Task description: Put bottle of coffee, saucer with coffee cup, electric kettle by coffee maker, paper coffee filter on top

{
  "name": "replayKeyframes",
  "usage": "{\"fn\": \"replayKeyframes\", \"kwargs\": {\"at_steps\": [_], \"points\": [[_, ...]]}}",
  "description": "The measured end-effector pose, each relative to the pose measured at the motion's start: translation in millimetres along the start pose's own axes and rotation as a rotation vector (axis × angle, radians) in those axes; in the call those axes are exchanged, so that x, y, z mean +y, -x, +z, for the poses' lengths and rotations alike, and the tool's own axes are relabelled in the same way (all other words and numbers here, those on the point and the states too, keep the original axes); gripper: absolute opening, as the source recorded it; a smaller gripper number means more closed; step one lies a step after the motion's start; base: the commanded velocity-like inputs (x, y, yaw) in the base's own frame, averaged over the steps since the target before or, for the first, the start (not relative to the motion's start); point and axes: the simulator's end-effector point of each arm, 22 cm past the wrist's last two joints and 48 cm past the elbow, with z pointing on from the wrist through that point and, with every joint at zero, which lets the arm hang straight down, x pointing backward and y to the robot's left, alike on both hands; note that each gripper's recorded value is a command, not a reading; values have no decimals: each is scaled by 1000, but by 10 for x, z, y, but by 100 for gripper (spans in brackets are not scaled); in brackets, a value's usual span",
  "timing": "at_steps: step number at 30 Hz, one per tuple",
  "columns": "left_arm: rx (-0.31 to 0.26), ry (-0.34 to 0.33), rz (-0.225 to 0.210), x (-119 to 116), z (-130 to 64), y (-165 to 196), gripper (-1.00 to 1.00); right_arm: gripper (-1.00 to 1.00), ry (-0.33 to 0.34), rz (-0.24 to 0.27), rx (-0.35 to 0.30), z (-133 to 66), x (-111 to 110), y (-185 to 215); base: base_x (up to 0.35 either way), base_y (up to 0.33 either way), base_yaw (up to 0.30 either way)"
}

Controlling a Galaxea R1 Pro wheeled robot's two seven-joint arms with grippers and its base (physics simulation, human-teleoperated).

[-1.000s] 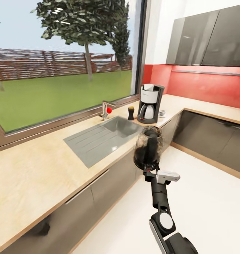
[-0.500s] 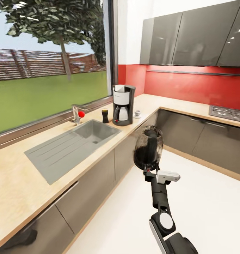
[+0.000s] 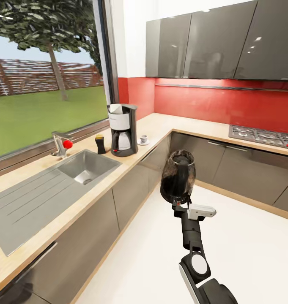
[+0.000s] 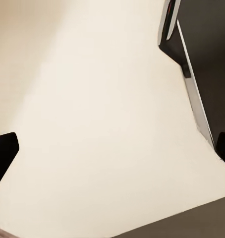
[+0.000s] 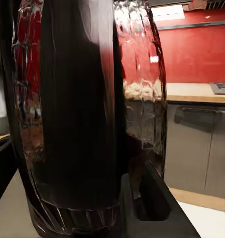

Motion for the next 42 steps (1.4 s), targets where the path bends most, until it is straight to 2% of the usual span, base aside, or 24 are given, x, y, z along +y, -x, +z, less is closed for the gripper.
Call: {"fn": "replayKeyframes", "kwargs": {"at_steps": [6, 26, 42], "points": [[4, 20, 2, 40, -1, -12, 100, -100, 0, -1, 1, -1, -2, -6, 282, -208, -3], [1, 21, 1, 42, -1, -3, 100, -100, -2, -2, 0, 1, -10, -5, 282, -210, -4], [-11, 23, -11, 53, 3, 38, 100, -100, 0, -2, -7, -5, -4, 36, 282, -210, -238]]}}
